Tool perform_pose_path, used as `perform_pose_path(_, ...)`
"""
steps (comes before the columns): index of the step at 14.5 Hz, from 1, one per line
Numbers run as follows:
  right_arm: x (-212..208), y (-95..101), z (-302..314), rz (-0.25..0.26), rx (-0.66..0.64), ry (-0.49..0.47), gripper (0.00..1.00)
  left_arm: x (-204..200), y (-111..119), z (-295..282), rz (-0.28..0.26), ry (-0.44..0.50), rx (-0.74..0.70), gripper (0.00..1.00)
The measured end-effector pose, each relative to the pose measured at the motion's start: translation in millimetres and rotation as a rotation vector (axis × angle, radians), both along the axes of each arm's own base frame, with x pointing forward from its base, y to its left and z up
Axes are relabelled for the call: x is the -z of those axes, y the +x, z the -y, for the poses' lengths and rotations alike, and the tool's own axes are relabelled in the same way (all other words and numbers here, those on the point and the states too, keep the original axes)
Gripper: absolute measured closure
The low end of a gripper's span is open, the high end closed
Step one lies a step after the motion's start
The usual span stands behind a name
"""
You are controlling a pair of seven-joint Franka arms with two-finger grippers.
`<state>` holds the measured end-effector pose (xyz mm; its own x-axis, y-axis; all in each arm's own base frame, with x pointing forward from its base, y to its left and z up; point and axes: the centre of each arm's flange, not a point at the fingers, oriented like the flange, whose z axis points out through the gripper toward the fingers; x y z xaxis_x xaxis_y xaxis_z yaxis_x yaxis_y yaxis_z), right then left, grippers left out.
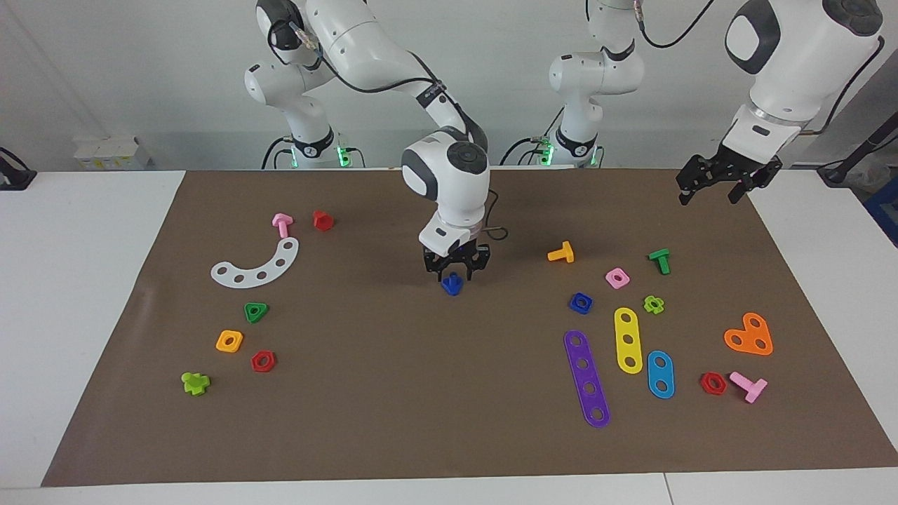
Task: Unscrew and place screws in storage area
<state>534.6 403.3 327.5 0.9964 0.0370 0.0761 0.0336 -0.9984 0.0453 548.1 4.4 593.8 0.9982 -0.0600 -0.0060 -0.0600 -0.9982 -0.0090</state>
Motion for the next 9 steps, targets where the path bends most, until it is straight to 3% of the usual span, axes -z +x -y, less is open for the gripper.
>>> perform_pose_path(5, -5, 1.8, 3, 0.011, 0.006, 0.008, 0.81, -6, 7, 1, 0.065, 0.0, 0.002, 0.0)
perform_pose_path(9, -34, 13.1, 41, 0.035, 0.057, 0.021, 0.81, -20, 15, 3, 0.125, 0.001, 0.003, 0.0)
